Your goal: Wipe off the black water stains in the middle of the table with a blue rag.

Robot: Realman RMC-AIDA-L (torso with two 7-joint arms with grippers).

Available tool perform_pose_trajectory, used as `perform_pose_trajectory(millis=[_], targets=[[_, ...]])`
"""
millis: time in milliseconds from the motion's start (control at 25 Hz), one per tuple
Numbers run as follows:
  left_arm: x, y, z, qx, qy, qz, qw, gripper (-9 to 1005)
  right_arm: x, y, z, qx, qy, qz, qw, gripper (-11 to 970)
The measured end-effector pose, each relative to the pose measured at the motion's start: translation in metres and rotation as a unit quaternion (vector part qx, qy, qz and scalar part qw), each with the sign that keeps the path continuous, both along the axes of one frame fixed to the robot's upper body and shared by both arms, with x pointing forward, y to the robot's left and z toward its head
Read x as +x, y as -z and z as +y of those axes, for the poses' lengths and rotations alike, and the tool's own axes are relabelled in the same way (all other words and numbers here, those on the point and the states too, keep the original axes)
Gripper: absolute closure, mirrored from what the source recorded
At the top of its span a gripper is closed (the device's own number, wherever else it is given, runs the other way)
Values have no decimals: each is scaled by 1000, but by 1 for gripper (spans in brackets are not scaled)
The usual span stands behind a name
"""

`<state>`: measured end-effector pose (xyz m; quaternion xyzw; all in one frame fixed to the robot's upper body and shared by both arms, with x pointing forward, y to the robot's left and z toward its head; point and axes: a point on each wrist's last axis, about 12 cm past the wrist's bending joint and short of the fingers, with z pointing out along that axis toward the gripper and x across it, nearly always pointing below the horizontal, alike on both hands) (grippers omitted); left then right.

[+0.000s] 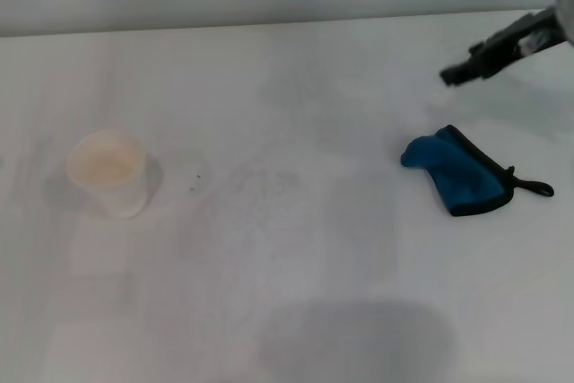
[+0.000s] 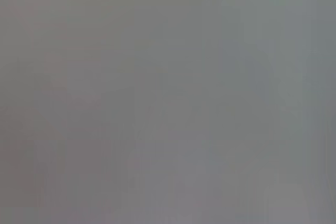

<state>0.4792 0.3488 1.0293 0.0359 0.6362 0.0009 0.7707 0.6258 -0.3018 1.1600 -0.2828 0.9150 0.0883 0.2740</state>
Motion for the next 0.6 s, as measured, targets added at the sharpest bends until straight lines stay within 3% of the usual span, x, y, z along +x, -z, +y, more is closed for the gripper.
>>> perform_pose_trajectory(millis=[160, 280, 600], targets=[[3, -2, 3, 1, -10, -5, 1000, 119, -9, 11, -41, 99, 56, -99, 989, 319], [7, -3, 4, 1, -15, -4, 1000, 118, -16, 20, -57, 130, 87, -138, 978, 325], [13, -1, -1, 27, -23, 7, 999, 118, -55, 58, -109, 237, 209, -296, 901, 328]])
